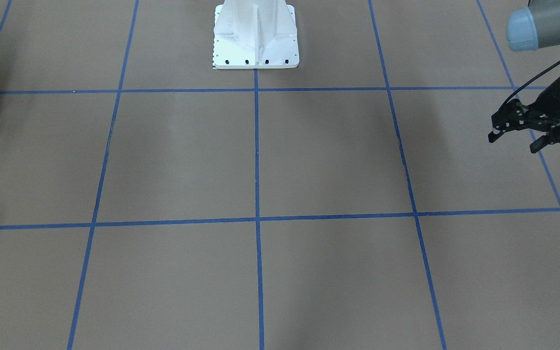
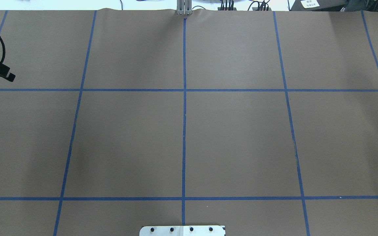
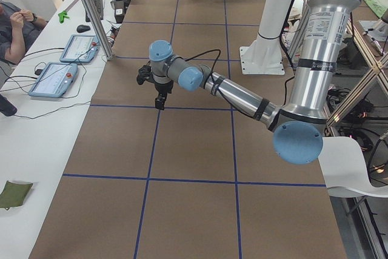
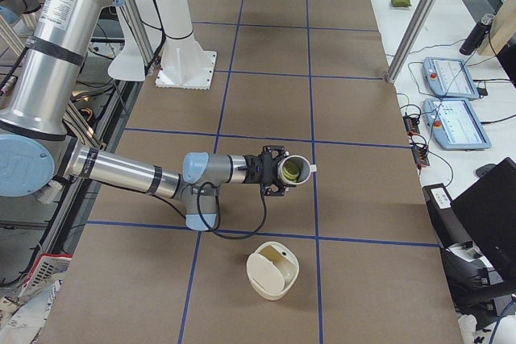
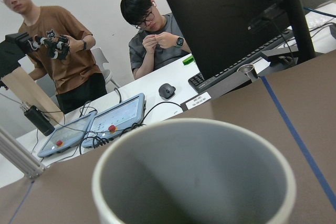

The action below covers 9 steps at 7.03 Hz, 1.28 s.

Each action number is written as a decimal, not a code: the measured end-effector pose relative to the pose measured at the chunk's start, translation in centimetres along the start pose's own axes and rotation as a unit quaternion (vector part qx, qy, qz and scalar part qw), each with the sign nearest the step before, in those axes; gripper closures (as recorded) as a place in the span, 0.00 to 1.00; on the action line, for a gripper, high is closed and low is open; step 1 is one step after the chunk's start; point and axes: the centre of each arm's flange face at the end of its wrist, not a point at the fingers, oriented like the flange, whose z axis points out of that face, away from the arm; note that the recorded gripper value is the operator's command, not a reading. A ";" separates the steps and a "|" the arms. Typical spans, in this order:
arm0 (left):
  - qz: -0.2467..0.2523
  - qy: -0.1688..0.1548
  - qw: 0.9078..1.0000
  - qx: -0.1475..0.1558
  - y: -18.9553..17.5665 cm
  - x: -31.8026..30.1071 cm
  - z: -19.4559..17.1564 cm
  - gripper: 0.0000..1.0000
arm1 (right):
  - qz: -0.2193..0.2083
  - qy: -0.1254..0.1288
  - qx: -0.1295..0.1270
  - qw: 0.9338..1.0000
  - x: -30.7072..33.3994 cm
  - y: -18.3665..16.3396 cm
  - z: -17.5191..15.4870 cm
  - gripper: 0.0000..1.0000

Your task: Left arm hands cup to right arm to dump lemon

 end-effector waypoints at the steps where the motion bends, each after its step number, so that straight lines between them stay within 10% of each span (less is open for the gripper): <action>1: 0.000 0.001 1.000 0.002 -0.2 0.3 -0.1 0.00 | 0.047 0.003 0.010 0.999 2.4 -0.7 -1.4 0.70; 5: -0.001 0.004 1.000 0.008 -0.9 1.3 -0.8 0.00 | 0.239 -0.006 0.043 0.970 5.3 -2.5 -3.3 0.70; 9: -0.001 0.003 1.000 0.006 -1.0 1.3 -0.6 0.00 | 0.428 -0.062 0.059 0.900 7.5 -3.0 -6.2 0.70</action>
